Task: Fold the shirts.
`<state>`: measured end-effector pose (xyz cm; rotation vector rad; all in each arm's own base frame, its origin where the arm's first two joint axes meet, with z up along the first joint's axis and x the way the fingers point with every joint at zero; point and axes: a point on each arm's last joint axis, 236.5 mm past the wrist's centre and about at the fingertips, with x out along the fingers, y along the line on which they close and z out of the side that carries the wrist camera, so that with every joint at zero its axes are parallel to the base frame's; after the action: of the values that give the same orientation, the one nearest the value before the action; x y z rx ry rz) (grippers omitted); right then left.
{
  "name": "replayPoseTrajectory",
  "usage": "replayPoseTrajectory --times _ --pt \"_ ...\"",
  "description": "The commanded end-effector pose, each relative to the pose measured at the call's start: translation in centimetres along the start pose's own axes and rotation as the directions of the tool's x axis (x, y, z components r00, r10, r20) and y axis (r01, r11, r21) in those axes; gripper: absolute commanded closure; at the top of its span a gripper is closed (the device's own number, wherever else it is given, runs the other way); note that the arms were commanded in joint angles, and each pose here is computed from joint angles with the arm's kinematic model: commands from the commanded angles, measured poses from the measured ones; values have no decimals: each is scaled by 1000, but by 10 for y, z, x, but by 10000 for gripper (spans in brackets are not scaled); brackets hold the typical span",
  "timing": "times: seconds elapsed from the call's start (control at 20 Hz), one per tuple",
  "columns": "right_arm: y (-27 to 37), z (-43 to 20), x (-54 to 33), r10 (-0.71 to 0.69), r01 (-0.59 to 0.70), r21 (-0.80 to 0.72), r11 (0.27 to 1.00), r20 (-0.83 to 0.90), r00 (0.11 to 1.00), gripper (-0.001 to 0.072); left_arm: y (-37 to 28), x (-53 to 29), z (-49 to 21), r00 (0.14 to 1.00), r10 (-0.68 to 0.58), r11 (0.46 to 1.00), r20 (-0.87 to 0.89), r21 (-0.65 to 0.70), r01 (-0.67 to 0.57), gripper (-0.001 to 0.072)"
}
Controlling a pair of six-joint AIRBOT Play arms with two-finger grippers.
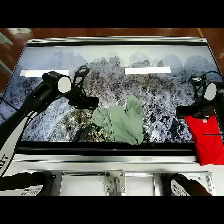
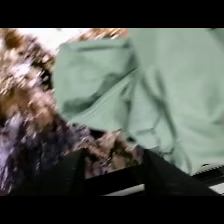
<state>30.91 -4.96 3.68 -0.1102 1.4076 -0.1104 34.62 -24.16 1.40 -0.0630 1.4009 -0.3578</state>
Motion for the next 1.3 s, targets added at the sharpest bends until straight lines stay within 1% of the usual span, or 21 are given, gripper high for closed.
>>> replayPoseTrajectory --times 0.0,0.05,0.1,0.15,0.25,0.4,0.55,0.65,0.75,0.8,0.85,0.9,0.95,1.0,1.1,1.25 --pt "-6 21 -1 -26 28 -20 999 88 996 21 24 42 -41 993 -24 995 -113 -100 13 224" --pt "-6 24 -1 -24 26 -19 999 101 995 21 24 56 -49 992 -55 989 -117 -142 38 13" --pt "-2 25 0 -8 10 -17 1000 104 995 21 24 66 -56 988 -96 977 -123 -202 70 -2" --pt "3 26 2 12 -11 -16 1000 97 995 21 28 75 -62 984 -128 964 -124 -249 94 -2" --pt "25 27 11 101 -99 -34 995 76 992 21 33 85 -63 978 -182 942 -98 -303 145 -2" --pt "60 29 24 242 -241 -32 970 39 969 21 32 94 -47 974 -227 915 -15 -346 208 -1" --pt "77 29 32 308 -308 -7 951 8 951 21 22 103 -23 957 -279 869 83 -403 288 3" --pt "84 29 32 337 -337 -2 941 5 941 21 17 111 -13 944 -309 833 116 -446 328 9" --pt "97 25 27 393 -394 -24 919 -12 919 22 12 119 -6 929 -342 801 144 -472 368 15" --pt "106 22 23 430 -431 -36 902 -25 903 21 12 122 -3 926 -344 788 155 -489 374 118" --pt "116 19 18 472 -473 -49 879 -39 881 21 14 125 -1 926 -339 782 165 -498 375 365" --pt "126 18 13 514 -516 -59 855 -45 857 21 16 126 1 927 -333 782 172 -499 374 633" --pt "135 16 11 553 -555 -67 829 -53 832 21 16 126 2 927 -332 781 175 -499 374 670" --pt "143 13 12 580 -583 -54 811 -63 812 21 16 125 1 927 -334 782 171 -498 374 670" --pt "155 2 26 620 -623 -3 782 -103 778 21 11 123 -3 924 -349 804 154 -457 380 671" --pt "159 0 66 614 -607 94 789 -106 782 21 3 113 -9 917 -376 834 132 -383 398 671"
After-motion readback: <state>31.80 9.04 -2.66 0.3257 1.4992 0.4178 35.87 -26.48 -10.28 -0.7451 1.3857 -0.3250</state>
